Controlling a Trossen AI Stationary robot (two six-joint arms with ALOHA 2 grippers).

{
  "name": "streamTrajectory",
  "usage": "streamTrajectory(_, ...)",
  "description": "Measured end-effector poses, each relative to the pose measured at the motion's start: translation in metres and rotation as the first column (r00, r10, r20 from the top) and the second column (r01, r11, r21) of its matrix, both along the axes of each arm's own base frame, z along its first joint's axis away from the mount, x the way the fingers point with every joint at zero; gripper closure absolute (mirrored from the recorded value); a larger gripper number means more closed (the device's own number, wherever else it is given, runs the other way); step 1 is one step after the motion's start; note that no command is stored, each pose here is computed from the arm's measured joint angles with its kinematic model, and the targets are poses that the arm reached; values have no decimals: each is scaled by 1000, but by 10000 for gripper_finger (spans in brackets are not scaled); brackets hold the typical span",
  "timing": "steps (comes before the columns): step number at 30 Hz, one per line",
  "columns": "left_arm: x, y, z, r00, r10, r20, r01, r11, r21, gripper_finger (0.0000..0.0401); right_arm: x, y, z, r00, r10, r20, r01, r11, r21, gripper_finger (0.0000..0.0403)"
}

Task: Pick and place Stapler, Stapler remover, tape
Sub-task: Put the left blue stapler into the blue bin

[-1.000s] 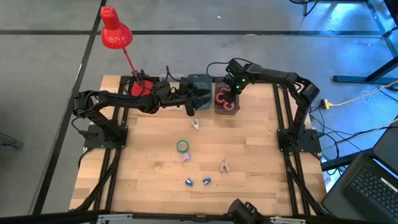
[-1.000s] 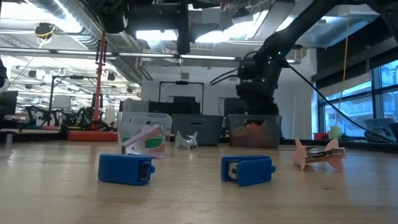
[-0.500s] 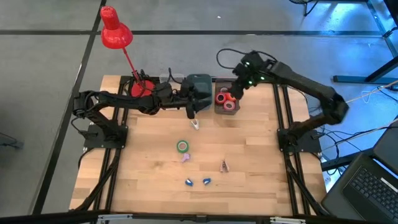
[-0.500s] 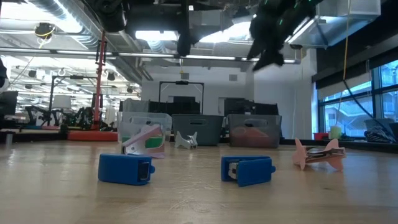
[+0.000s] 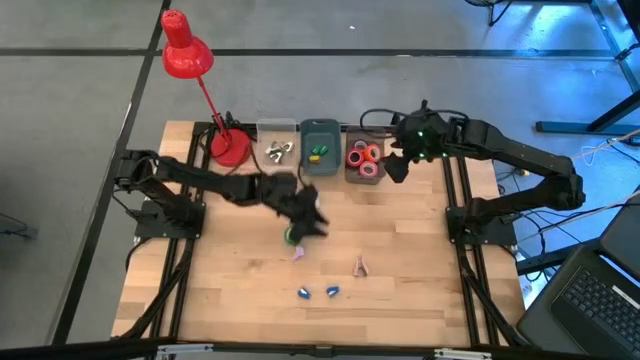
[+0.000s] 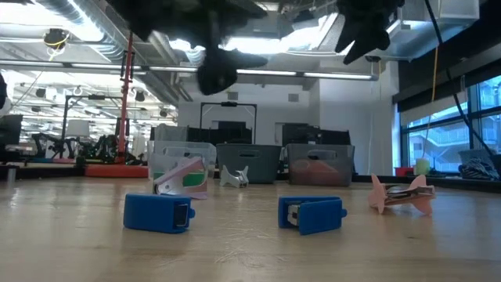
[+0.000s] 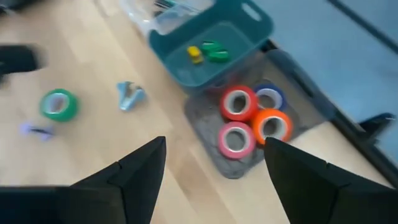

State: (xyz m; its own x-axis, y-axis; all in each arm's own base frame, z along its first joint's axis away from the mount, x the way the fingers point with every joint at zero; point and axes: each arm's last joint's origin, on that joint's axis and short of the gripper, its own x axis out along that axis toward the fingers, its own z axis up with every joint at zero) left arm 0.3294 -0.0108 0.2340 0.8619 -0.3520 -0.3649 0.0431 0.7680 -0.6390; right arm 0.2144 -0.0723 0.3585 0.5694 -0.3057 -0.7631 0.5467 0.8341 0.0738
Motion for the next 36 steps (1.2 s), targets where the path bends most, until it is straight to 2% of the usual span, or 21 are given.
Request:
streamTrajectory(3,-4,-32,-4,996,-66,-64,64,998,-26,150,2,-2,-2,999,-32,-24,31,999,-36,128)
streamTrajectory(7,-13,-75,-5,985,-156,-76,154,987,-35,150,3,-2,-3,999,-30,-30,28,999,-40,127)
streamTrajectory(12,-28,-114,-9,973,-219,-71,227,963,145,150,3,-2,-3,998,27,-49,-30,997,-64,127)
streamTrajectory(15,-35,-125,-13,968,-215,-133,244,930,274,150,3,-2,-3,996,68,-53,-71,996,-56,127)
streamTrajectory(16,-37,-128,-13,964,-215,-156,256,909,329,150,3,-1,-3,996,74,-54,-77,995,-55,127)
streamTrajectory(18,-35,-132,-13,950,-243,-196,307,841,445,150,3,-1,-3,996,75,-56,-78,996,-54,127)
streamTrajectory(21,-26,-139,-20,906,-317,-279,422,684,595,150,3,-1,-3,995,78,-58,-81,995,-56,127)
streamTrajectory(23,-16,-144,-31,869,-362,-337,493,591,638,150,3,-1,-4,995,81,-60,-84,995,-58,127)
streamTrajectory(24,-10,-147,-36,851,-387,-355,523,561,642,150,3,-1,-4,995,81,-60,-85,995,-58,127)
streamTrajectory(26,3,-153,-45,819,-435,-374,567,517,641,150,2,-1,-4,995,82,-62,-86,995,-55,127)
streamTrajectory(30,17,-161,-64,772,-436,-464,633,450,630,150,1,-1,-2,995,79,-54,-82,995,-54,127)
streamTrajectory(36,23,-166,-83,746,-429,-509,665,438,605,150,1,-1,-2,995,80,-53,-82,995,-54,127)
